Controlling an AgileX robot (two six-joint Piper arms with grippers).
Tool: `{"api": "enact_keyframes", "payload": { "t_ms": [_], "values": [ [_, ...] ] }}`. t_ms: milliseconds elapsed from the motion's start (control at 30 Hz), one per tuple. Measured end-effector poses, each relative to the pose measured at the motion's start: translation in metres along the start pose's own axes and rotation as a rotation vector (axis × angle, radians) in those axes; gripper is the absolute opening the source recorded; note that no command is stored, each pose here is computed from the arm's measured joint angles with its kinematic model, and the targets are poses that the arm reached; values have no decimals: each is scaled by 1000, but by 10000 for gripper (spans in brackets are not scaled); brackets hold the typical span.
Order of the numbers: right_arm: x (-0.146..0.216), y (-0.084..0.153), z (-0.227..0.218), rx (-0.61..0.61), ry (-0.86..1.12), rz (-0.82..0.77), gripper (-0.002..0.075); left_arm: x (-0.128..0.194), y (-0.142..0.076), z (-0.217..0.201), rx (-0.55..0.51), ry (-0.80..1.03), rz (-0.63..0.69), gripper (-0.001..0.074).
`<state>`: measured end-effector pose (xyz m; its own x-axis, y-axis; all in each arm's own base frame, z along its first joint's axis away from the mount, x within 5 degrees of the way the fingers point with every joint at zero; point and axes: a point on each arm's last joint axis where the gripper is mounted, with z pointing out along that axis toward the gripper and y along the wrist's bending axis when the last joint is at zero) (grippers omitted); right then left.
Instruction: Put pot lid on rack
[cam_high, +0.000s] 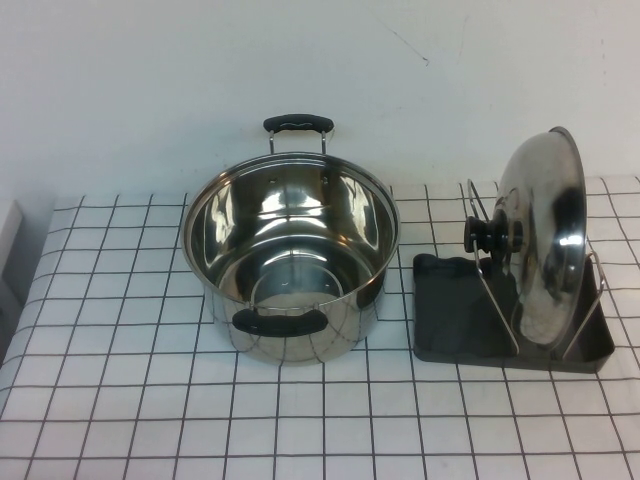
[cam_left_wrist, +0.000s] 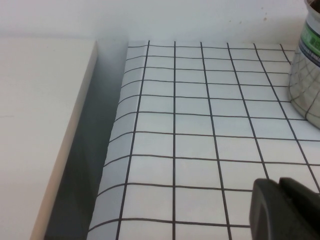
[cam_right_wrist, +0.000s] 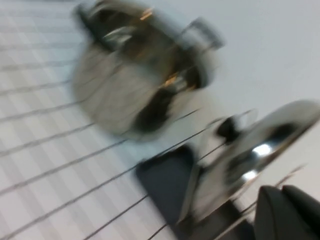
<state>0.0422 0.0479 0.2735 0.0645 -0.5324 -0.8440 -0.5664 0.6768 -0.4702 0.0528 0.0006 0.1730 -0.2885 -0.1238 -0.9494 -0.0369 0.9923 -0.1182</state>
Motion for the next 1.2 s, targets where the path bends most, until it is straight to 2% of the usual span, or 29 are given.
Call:
{"api": "enact_keyframes", "payload": {
  "t_ms": [200,467,633,833,1000,1200],
  "values": [
    [6,-10,-10,274,-94,136,-1,0,0,0,0,0,0,-1],
    [43,-17,-11,456,149,308,-1,0,0,0,0,0,1,-1],
    [68,-11,-5,479,242,347,-1,0,0,0,0,0,1,-1],
    [88,0,0,467,228,352,-1,0,0,0,0,0,-4,-1],
    [114,12,10,462,256,494,-2,0,0,0,0,0,-4,-1],
    [116,12,10,482,256,564,-2,0,0,0,-1,0,-2,-1]
  ]
}}
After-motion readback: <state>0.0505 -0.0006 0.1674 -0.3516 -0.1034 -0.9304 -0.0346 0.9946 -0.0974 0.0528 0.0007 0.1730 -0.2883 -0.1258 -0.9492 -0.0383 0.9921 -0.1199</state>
